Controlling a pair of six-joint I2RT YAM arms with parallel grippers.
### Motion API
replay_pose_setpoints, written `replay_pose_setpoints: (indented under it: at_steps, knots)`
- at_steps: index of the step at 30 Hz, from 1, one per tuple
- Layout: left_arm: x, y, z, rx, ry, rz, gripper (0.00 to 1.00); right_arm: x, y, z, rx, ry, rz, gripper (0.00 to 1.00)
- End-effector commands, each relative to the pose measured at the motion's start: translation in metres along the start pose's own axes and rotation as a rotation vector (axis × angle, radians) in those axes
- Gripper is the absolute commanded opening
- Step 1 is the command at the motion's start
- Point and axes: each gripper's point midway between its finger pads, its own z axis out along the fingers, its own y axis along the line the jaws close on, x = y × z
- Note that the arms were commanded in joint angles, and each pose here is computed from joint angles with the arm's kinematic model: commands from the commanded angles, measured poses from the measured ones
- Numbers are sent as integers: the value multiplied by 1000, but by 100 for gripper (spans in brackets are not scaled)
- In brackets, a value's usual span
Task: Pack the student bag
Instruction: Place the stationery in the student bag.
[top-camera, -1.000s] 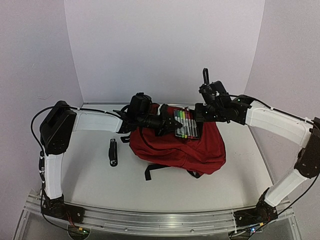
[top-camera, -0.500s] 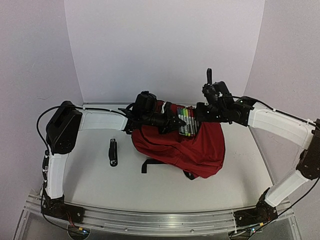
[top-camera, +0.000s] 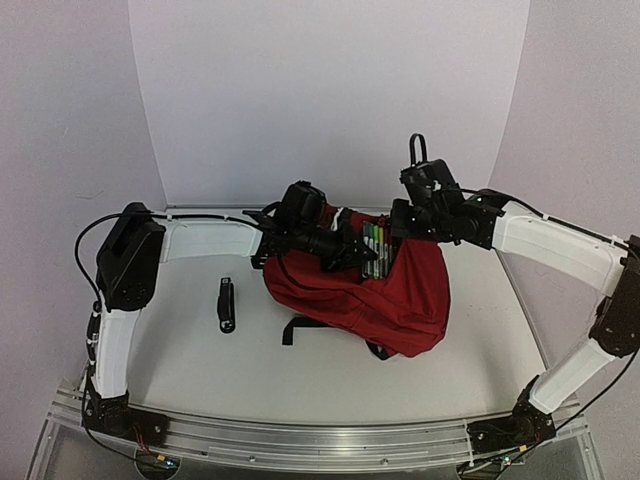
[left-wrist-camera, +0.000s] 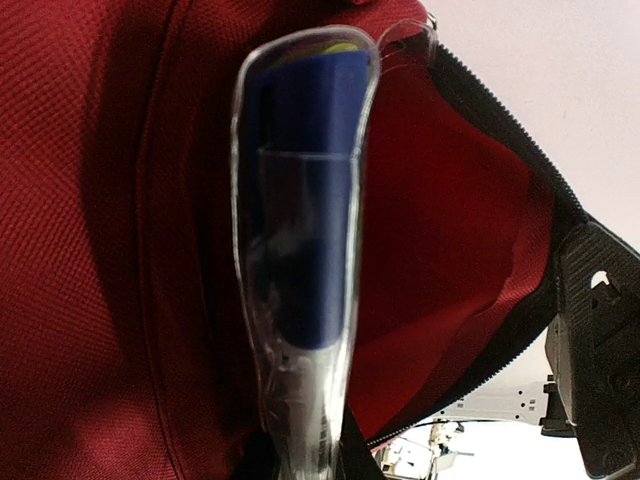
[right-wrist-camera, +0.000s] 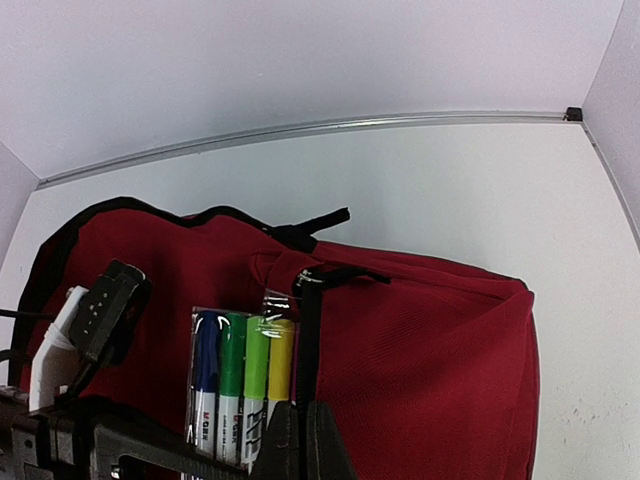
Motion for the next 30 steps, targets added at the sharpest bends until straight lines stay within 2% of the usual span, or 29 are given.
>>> replay_pose_setpoints:
  at_steps: [1, 5, 10, 11, 13, 16, 20, 23, 26, 30]
  knots:
    - [20, -2, 21, -5, 98, 28, 0, -45, 25, -15, -100, -132, 88, 0]
    - [12, -9, 30, 5, 85, 58, 0, -40, 40, -16, -192, -114, 81, 0]
    - [10, 1, 36, -38, 62, 76, 3, -35, 38, -16, -192, -108, 82, 0]
    - [9, 3, 34, -56, 50, 85, 6, -35, 37, -16, -189, -109, 82, 0]
    - [3, 4, 23, -103, 0, 120, 27, -33, 34, -17, -183, -109, 83, 0]
    - [-5, 0, 4, -153, -65, 173, 51, -33, 31, -18, -178, -112, 85, 0]
    - [-5, -7, -12, -177, -96, 221, 68, -31, 30, -17, -172, -110, 74, 0]
    - [-3, -6, -20, -211, -105, 234, 71, -31, 31, -16, -172, -109, 66, 0]
    - [-2, -2, -27, -238, -121, 243, 70, -30, 32, -16, -175, -106, 63, 0]
    - [2, -4, -26, -216, -108, 243, 54, -28, 33, -13, -175, -99, 55, 0]
